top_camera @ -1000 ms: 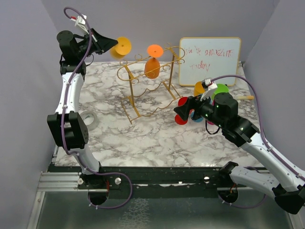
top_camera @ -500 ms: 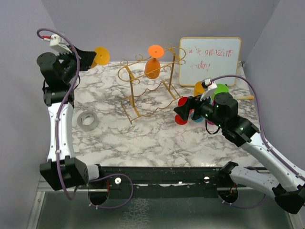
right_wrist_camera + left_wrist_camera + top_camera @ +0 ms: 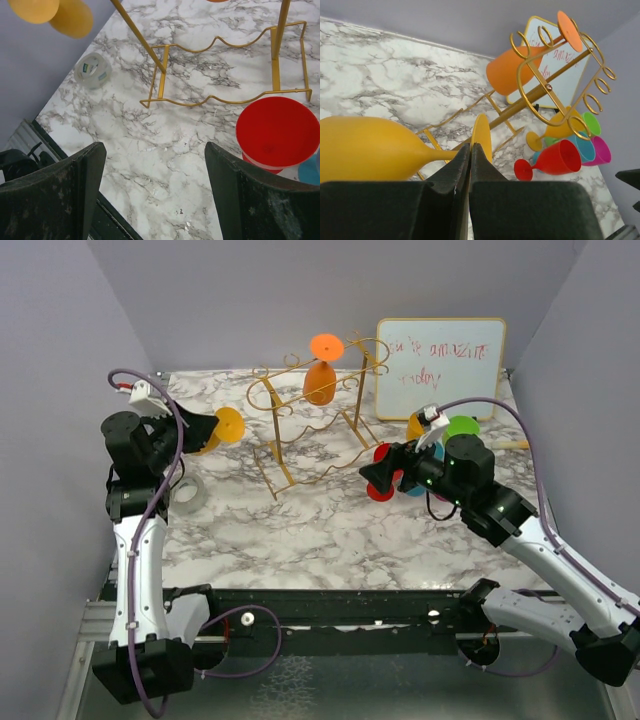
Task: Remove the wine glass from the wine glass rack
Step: Pick up the wine glass from the wine rack, then place the wine glass at the center of the board.
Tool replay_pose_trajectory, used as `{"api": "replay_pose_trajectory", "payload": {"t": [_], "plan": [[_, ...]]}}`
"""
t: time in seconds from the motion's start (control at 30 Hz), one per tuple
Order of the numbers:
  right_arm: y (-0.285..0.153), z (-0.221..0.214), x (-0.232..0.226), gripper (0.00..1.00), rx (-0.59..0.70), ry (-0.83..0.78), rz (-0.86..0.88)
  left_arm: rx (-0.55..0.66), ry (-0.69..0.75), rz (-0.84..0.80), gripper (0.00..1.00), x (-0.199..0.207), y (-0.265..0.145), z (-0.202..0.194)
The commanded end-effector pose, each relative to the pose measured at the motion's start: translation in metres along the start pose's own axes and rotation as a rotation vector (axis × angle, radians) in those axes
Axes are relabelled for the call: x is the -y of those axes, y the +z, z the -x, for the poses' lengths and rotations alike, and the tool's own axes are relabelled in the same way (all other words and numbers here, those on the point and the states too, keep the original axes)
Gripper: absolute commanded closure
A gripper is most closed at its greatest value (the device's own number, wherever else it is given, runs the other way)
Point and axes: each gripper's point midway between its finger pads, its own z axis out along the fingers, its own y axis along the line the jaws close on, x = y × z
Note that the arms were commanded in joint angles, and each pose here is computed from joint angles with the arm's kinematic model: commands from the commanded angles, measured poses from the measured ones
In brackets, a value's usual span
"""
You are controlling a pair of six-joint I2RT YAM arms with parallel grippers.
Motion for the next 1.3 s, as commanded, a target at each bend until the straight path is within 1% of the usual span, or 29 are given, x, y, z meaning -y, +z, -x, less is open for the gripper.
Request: {"api": "replay_pose_trajectory", "payload": {"t": [0.0,0.13,0.2,0.27,0.33,0.4,0.47,0.53,0.67,0.77,0.83,0.93,1.03,1.17,1.23,1.27], "plan": [[0.005,0.001,-0.009,0.14,0.019,0.011,0.057,-0.034,0.012,-0.025,1.0,0.015,-0.015,-0.016],[0.011,-0.002,-0.017,0.14,0.014,0.023,0.109,-0.084,-0.062,-0.1,1.0,0.024,-0.011,-0.041],[0.014,-0.005,-0.019,0.14,-0.003,0.025,0.123,-0.121,-0.074,-0.126,1.0,0.028,-0.015,-0.059],[0.017,-0.008,-0.019,0.14,-0.012,0.025,0.124,-0.147,-0.128,-0.141,1.0,0.033,-0.019,-0.075],[0.019,-0.008,-0.019,0.14,-0.004,0.036,0.126,-0.176,-0.16,-0.169,1.0,0.044,-0.021,-0.093],[0.022,-0.008,-0.024,0.14,0.003,0.05,0.157,-0.186,-0.164,-0.196,1.0,0.056,-0.023,-0.105],[0.02,-0.007,-0.041,0.14,0.004,0.051,0.254,-0.188,-0.169,-0.228,1.0,0.068,-0.025,-0.11],[0.017,-0.003,-0.051,0.14,0.022,0.064,0.313,-0.206,-0.174,-0.282,1.0,0.082,-0.029,-0.112],[0.019,0.001,-0.057,0.14,0.044,0.089,0.347,-0.204,-0.185,-0.323,1.0,0.094,-0.038,-0.112],[0.026,-0.005,-0.058,0.14,0.011,0.114,0.354,-0.216,-0.201,-0.365,1.0,0.102,-0.042,-0.116],[0.031,-0.009,-0.061,0.14,-0.019,0.127,0.374,-0.227,-0.237,-0.404,1.0,0.11,-0.042,-0.118],[0.036,-0.013,-0.07,0.14,-0.066,0.167,0.416,-0.189,-0.313,-0.506,1.0,0.128,-0.042,-0.114],[0.037,-0.014,-0.08,0.17,-0.089,0.197,0.479,-0.185,-0.319,-0.532,1.0,0.14,-0.041,-0.119],[0.031,-0.013,-0.099,0.22,-0.103,0.223,0.604,-0.217,-0.301,-0.56,1.0,0.157,-0.038,-0.129],[0.029,-0.017,-0.105,0.27,-0.126,0.24,0.651,-0.232,-0.293,-0.572,1.0,0.166,-0.036,-0.133],[0.03,-0.019,-0.104,0.3,-0.138,0.243,0.649,-0.228,-0.286,-0.574,1.0,0.169,-0.035,-0.132]]}}
